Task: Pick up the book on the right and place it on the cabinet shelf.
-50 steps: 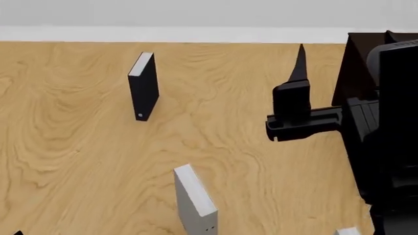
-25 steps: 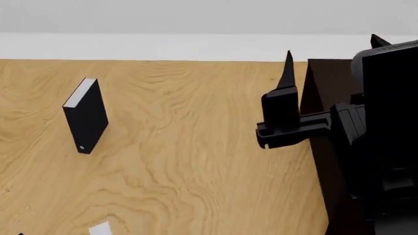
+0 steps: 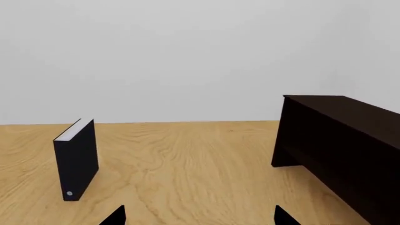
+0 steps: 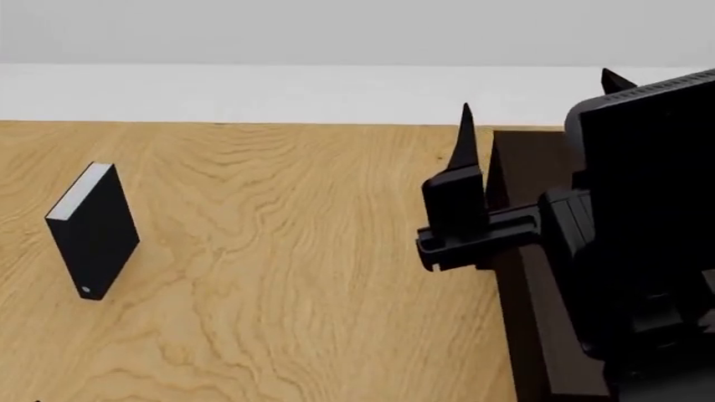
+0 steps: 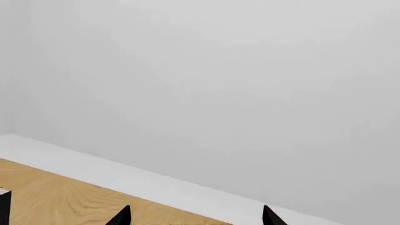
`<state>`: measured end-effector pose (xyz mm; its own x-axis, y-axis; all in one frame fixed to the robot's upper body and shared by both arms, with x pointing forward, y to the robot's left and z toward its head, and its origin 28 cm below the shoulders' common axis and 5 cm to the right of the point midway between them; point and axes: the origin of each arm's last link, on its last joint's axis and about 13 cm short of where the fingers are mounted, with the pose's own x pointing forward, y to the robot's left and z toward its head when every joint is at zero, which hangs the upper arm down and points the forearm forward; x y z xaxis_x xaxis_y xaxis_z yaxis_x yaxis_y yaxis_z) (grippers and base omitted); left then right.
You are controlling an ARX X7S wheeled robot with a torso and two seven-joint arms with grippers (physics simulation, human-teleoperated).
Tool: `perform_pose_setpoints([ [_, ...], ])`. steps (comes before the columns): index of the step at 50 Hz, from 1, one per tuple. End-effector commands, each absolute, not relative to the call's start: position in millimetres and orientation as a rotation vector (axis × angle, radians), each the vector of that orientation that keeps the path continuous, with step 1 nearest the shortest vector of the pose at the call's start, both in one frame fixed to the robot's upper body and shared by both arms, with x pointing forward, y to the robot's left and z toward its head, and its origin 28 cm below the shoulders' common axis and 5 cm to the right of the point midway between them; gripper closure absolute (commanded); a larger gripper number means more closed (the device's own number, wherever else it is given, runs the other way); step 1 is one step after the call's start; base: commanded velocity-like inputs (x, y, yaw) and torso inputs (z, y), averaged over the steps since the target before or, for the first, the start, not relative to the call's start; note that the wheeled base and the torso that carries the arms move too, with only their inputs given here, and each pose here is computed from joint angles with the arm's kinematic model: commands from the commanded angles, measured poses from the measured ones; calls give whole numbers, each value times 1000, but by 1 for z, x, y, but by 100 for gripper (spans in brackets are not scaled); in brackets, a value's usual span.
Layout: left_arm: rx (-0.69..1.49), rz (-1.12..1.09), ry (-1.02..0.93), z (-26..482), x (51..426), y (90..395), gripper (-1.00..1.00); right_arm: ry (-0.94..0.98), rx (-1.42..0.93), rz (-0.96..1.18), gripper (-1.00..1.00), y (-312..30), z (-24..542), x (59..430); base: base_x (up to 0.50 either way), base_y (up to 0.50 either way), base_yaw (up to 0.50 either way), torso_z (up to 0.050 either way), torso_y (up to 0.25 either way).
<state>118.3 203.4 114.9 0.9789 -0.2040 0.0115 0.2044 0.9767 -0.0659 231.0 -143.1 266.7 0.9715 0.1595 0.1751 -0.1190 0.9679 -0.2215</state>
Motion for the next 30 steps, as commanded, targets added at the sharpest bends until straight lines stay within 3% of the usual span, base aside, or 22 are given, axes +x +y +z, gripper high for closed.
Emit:
perform_pose_setpoints([
  [1, -66, -207, -5, 115, 117, 203, -100, -183, -224, 165, -100, -140, 265, 229, 0, 0, 0, 0, 0],
  [15, -69, -207, -14, 114, 115, 203, -100, -177, -238, 180, -100, -138, 267, 229, 0, 0, 0, 0, 0],
  [30, -69, -207, -15, 115, 114, 203, -100, -178, -224, 181, -100, -139, 265, 229, 52, 205, 0, 0, 0],
])
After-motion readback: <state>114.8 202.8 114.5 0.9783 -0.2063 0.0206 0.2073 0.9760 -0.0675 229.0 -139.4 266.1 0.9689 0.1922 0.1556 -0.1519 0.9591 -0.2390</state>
